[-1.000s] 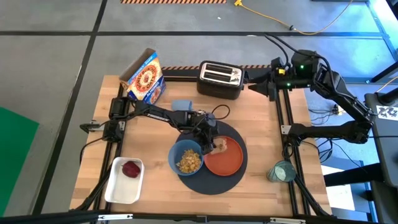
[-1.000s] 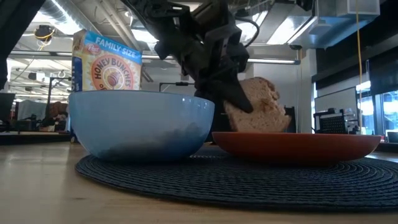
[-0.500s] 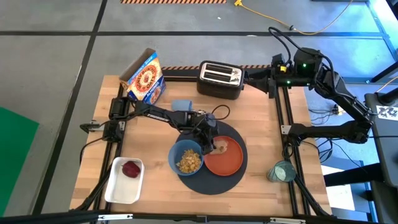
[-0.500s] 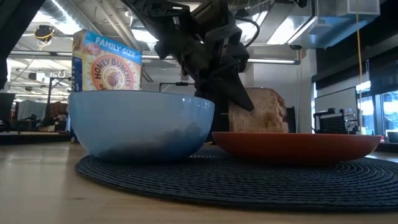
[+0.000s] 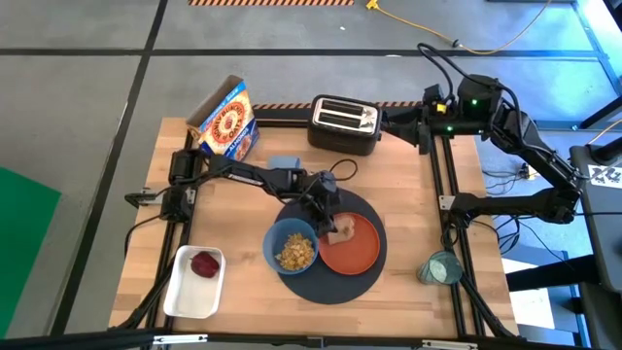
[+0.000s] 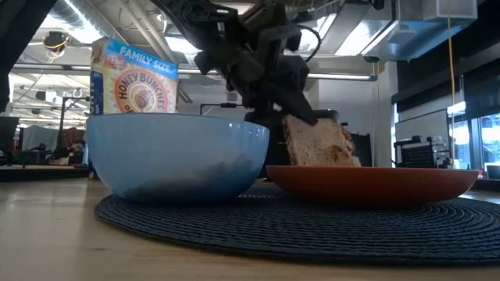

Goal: Arrange a breakfast setting
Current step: Put the toasted bread from the toaster onto the orange plate, then put the red apple from the white bin onto the orange plate

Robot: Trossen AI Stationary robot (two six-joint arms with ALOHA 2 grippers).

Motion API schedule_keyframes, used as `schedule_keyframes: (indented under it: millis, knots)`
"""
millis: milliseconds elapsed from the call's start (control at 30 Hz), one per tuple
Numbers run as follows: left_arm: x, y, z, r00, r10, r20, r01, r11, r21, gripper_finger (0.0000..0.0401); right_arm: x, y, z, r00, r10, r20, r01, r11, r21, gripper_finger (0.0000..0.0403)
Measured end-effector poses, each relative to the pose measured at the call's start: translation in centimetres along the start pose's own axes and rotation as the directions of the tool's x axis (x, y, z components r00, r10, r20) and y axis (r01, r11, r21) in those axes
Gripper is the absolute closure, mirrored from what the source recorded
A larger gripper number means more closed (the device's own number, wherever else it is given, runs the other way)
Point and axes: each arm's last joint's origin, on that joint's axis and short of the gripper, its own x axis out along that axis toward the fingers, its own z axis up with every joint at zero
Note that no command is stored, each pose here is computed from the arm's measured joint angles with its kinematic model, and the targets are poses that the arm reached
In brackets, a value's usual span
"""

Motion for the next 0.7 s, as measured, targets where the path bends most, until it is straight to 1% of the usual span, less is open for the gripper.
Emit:
schedule_keyframes:
  millis: [133,167,267,367,433,600,700]
  knots:
    - [-1.3,-0.7,0.4,1.000,0.013,0.022,-0.014,1.000,0.015,0.0233,0.0,0.0,0.0,1.000,-0.010,0.003,0.010,1.000,-0.022,0.0162]
    - [-1.7,-0.8,0.4,0.999,0.032,0.020,-0.033,0.999,0.021,0.0233,0.0,-0.1,0.0,1.000,-0.017,0.005,0.017,0.999,-0.029,0.0162]
    - [-3.3,-1.4,0.9,0.994,0.086,0.067,-0.090,0.995,0.045,0.0232,0.0,-0.1,0.0,1.000,-0.025,0.008,0.026,0.999,-0.040,0.0162]
    - [-5.0,-1.4,1.4,0.982,0.154,0.112,-0.161,0.985,0.054,0.0232,0.0,-0.1,0.0,0.999,-0.034,0.013,0.034,0.998,-0.058,0.0162]
    - [-6.3,-1.5,1.5,0.968,0.214,0.133,-0.222,0.974,0.046,0.0232,0.0,-0.1,0.0,0.999,-0.032,0.012,0.033,0.998,-0.058,0.0162]
    - [-9.8,-1.9,2.4,0.920,0.311,0.238,-0.332,0.942,0.052,0.0232,0.5,-0.3,0.0,1.000,-0.024,-0.008,0.024,0.999,-0.025,0.0162]
    - [-11.7,-1.4,2.5,0.881,0.398,0.255,-0.414,0.910,0.011,0.0232,0.9,-0.5,0.0,1.000,-0.025,-0.019,0.024,1.000,-0.010,0.0162]
